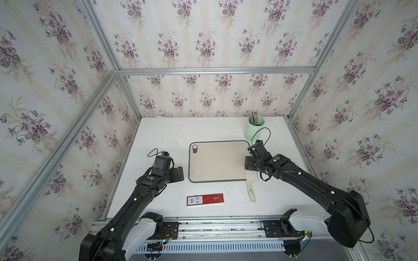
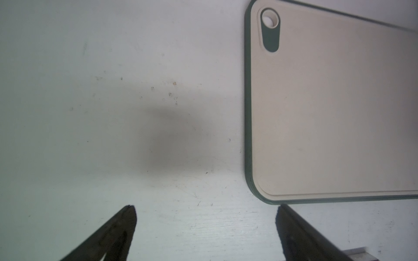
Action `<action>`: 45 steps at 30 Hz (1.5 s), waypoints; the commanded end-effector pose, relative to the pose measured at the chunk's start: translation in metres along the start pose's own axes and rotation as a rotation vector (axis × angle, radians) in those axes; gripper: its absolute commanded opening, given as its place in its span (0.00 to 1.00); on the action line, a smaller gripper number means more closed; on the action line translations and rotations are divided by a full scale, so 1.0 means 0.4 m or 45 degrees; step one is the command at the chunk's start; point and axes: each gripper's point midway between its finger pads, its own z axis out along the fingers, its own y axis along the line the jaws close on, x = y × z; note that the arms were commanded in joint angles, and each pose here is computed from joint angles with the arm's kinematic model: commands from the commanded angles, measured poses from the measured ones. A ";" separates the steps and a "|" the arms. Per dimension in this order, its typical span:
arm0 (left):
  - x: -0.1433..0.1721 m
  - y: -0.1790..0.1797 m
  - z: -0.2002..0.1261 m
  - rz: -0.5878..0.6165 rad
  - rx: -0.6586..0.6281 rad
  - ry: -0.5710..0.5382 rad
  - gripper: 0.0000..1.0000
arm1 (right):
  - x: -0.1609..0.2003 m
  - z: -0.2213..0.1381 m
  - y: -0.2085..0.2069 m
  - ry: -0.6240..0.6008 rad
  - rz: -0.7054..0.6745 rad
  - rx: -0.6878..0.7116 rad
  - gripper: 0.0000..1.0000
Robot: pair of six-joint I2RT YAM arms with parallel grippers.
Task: Align the knife with the edge of the cutting board
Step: Reset both arms
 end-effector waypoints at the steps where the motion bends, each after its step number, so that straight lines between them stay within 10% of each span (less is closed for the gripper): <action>1: -0.077 0.022 -0.066 -0.017 -0.064 -0.206 0.99 | -0.126 -0.036 -0.035 -0.359 -0.022 0.024 0.93; 12: -0.199 0.084 -0.095 0.189 -0.281 -0.678 0.99 | -0.071 -0.047 -0.280 -1.053 0.097 0.150 0.97; 22: -0.244 0.124 0.081 0.398 -0.427 -0.816 0.99 | -0.116 0.054 -0.385 -1.042 0.126 0.414 0.97; 30: -0.276 0.119 0.225 0.426 -0.253 -0.764 0.99 | -0.129 0.061 -0.375 -1.155 0.202 0.158 0.94; 35: -0.273 0.108 0.234 0.450 -0.235 -0.725 0.99 | -0.130 0.125 -0.331 -1.058 0.088 0.080 0.85; 45: -0.281 0.127 0.241 0.401 -0.236 -0.701 0.99 | -0.144 0.138 -0.347 -1.045 0.119 0.128 1.00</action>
